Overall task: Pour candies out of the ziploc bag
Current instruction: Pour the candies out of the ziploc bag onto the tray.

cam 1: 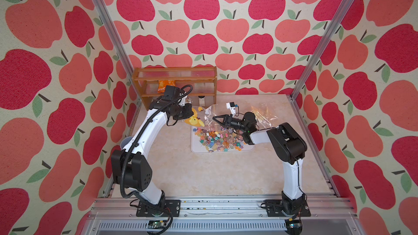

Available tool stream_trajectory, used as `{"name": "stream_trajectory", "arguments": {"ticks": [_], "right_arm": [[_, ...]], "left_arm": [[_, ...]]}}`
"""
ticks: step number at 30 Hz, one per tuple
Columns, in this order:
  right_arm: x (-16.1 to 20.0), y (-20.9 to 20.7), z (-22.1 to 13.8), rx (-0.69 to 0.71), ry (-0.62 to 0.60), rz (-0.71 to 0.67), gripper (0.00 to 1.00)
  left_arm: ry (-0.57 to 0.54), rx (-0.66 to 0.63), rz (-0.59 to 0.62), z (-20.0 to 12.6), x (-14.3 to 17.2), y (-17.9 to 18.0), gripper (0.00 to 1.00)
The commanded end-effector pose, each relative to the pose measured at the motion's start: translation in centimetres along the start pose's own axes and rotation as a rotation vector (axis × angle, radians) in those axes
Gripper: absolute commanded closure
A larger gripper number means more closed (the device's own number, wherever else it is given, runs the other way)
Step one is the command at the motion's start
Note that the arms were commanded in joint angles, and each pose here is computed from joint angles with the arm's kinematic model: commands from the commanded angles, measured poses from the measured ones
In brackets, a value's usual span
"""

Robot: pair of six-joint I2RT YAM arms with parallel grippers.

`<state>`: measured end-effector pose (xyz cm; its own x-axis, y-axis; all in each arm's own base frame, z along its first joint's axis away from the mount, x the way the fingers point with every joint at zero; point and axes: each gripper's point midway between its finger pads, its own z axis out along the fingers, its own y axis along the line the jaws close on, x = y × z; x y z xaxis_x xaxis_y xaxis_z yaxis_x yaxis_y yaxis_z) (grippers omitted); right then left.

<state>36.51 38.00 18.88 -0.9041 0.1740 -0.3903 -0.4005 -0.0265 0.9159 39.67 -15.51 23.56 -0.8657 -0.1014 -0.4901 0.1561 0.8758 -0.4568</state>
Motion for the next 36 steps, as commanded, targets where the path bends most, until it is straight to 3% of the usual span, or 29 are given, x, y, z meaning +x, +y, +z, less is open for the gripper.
{"name": "stream_trajectory", "arguments": {"ticks": [1,9,17,25,36], "right_arm": [[-0.2,1.3,-0.4,-0.007,0.004,-0.047,1.00],[0.9,-1.6,-0.3,0.159,0.055,-0.045,0.96],[0.9,-2.3,0.2,0.169,0.060,-0.031,0.92],[1.6,-1.8,1.0,0.155,0.078,-0.041,0.92],[2.1,-3.6,1.1,0.193,0.102,-0.021,0.92]], "left_arm": [[-0.010,0.020,0.002,-0.9,-0.6,-0.7,1.00],[-0.034,0.052,0.067,-2.4,-0.8,-4.2,1.00],[-0.054,0.059,0.124,-4.1,-1.5,-7.0,1.00],[-0.001,0.034,0.149,-2.4,-0.4,-7.7,1.00],[-0.015,0.020,0.171,-2.9,-1.8,-8.3,1.00]]}}
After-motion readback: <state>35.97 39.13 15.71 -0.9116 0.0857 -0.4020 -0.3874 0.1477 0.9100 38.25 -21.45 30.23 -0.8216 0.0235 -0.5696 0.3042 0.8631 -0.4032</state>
